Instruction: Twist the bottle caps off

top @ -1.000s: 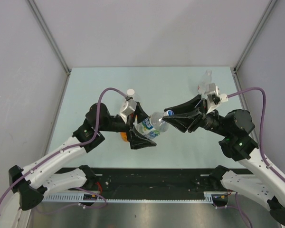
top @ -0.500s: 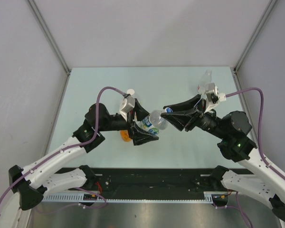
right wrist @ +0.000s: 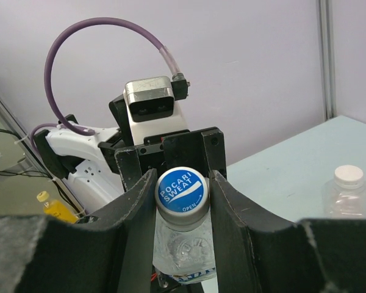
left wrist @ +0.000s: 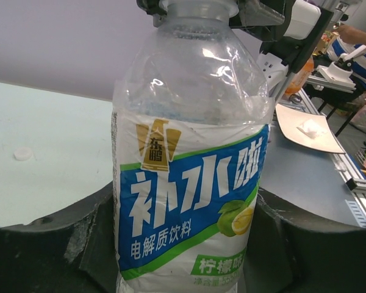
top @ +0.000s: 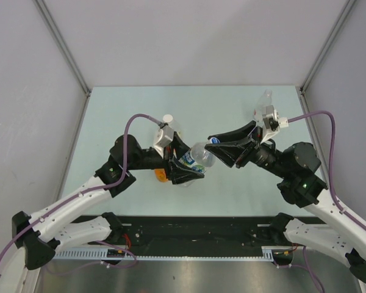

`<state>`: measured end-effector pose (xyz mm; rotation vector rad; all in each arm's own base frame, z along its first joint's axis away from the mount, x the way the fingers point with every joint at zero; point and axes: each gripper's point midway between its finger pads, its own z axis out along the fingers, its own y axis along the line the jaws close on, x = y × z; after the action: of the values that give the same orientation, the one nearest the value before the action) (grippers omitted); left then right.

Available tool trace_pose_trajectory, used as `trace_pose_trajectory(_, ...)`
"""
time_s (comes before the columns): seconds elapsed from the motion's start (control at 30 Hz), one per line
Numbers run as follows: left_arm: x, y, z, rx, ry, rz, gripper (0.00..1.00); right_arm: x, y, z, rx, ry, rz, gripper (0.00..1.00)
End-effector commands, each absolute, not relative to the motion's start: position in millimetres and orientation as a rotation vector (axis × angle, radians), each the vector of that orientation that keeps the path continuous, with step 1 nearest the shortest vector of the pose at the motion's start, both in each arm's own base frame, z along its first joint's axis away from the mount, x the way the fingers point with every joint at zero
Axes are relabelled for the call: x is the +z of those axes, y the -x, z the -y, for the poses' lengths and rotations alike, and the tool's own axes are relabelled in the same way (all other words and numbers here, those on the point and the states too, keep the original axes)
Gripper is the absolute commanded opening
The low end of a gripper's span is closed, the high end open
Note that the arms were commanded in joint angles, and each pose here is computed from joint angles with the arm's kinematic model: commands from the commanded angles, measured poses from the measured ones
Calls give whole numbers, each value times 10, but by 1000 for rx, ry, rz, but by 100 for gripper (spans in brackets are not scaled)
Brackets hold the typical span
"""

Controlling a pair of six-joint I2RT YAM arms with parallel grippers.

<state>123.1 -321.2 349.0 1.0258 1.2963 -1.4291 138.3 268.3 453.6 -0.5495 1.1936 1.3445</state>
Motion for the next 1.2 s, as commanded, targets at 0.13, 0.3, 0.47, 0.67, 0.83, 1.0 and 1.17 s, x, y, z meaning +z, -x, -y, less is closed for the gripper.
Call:
trace_pose_trajectory(0.13, 3543, -1257, 3183, -1382, -1023, -1244, 50, 4894, -1151, -2599, 1457, 536, -1119, 89)
trace_pose_trajectory(0.3, 3543, -1310, 3178, -1352, -1009, -1266, 23, 5340, -1174, -2327, 1390, 421, -1074, 100)
trace_pose_trajectory(0.47, 3457, -1572, 3181, -1213, -926, -1374, 0, 5482, -1476, -2016, 1246, 187, -1140, 100)
trace_pose_trajectory(0.67, 3412, -1889, 3132, -899, -778, -1438, 0, 4845, -2049, -1977, 1014, -33, -1433, 97)
trace_pose_trajectory(0.83, 3418, -2126, 2951, -630, -631, -1457, 0, 4553, -2215, -1970, 931, -112, -1541, 97)
trace_pose_trajectory(1.0, 3363, -2183, 2908, -502, -596, -1457, 0, 4442, -2257, -2019, 922, -122, -1584, 83)
trace_pose_trajectory(1.17, 3322, -2167, 2972, -482, -619, -1458, 0, 4394, -2227, -2116, 948, -88, -1610, 65)
